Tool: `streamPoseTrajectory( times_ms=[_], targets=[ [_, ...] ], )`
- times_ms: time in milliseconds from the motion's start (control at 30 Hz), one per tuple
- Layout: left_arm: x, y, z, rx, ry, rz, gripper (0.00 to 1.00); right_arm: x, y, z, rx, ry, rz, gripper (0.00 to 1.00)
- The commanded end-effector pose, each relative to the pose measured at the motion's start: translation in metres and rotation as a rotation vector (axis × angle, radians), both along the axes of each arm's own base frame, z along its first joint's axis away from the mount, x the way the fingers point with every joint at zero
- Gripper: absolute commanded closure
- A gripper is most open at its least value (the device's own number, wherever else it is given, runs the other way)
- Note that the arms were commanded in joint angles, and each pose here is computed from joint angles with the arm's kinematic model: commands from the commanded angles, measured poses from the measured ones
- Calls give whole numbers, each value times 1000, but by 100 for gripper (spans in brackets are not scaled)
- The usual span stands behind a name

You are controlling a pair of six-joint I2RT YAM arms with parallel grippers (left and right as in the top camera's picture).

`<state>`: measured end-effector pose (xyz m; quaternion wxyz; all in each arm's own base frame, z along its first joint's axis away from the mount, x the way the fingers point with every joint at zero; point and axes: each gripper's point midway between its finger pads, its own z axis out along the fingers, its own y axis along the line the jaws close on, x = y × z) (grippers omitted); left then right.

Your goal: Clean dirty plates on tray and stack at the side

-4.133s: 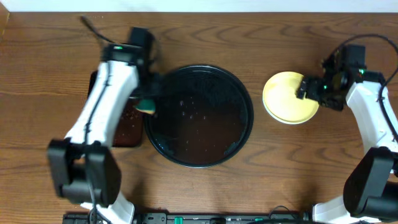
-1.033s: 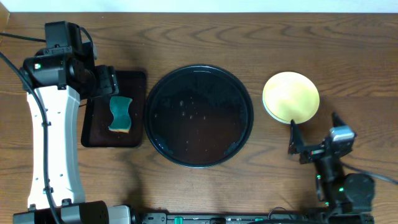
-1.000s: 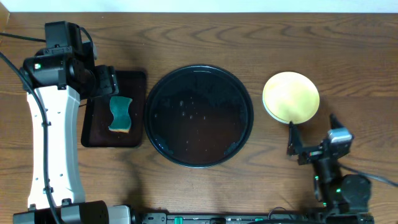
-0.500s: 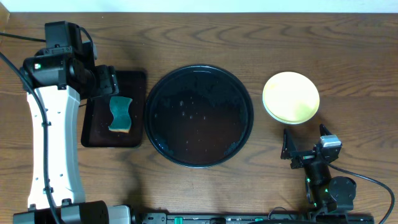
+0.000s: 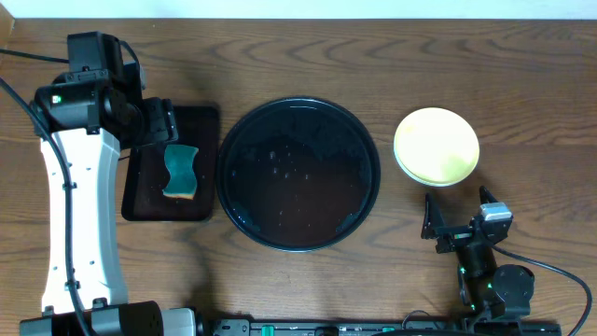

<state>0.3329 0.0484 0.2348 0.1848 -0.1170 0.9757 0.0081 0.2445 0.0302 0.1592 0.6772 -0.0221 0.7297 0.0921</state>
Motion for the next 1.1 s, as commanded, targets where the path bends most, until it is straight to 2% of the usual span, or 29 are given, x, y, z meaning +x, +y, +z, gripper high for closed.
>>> streamPoseTrajectory(
  times_ms=[0,133,233,433,533,800,1067],
  targets=[
    [0,0,4,-2,-10,12,22,0,0,0,12,0,-3,1],
    [-4,-1,13,3,-39,10,21,0,0,0,12,1,-3,1],
    [-10,2,36,39,-124,7,21,0,0,0,12,0,-3,1],
    [-27,-17,76,44,-412,-11,21,0,0,0,12,0,-3,1],
    [-39,-26,80,43,-548,-38,21,0,0,0,12,0,-3,1],
    [-74,-36,45,35,-791,-69,21,0,0,0,12,0,-3,1],
    [-80,-49,3,33,-1020,-117,21,0,0,0,12,0,-3,1]
  ],
)
